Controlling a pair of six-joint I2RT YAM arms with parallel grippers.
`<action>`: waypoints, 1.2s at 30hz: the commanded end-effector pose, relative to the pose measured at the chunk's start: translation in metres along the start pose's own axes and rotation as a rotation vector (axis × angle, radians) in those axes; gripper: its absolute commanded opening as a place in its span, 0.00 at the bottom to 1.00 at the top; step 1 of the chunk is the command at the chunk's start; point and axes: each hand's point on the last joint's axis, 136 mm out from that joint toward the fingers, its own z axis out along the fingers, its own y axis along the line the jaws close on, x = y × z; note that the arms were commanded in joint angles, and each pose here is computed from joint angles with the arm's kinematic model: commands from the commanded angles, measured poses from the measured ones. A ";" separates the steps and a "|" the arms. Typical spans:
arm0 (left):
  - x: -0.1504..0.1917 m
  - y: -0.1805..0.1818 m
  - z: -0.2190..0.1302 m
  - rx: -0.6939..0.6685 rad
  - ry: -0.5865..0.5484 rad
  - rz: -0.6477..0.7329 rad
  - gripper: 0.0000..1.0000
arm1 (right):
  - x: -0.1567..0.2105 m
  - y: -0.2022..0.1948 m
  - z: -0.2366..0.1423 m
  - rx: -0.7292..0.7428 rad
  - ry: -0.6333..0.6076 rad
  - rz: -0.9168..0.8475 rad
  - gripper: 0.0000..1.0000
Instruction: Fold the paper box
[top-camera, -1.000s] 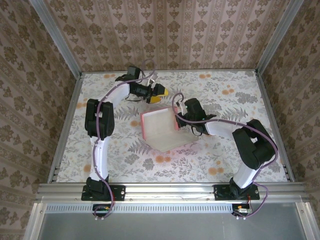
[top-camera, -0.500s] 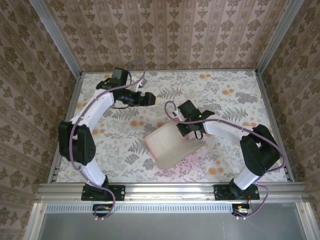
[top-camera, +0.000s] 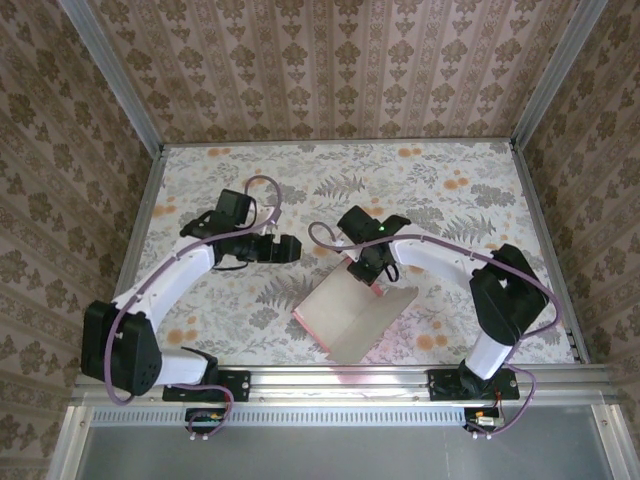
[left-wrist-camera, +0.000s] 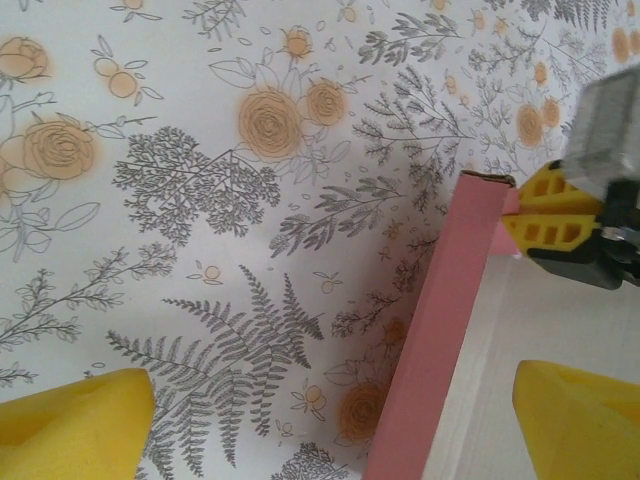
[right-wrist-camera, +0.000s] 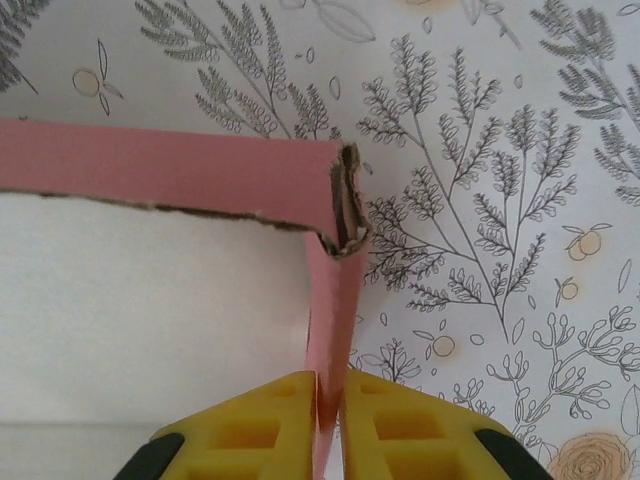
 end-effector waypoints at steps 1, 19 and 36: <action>0.001 0.001 0.003 -0.017 -0.038 -0.009 0.93 | 0.008 0.001 0.000 -0.005 0.085 -0.052 0.20; 0.001 0.002 0.003 0.008 -0.063 0.008 0.93 | -0.029 -0.002 -0.007 -0.039 0.174 -0.061 0.33; 0.040 0.022 0.044 -0.092 0.094 -0.039 0.92 | -0.089 -0.019 -0.132 0.004 -0.470 0.648 0.48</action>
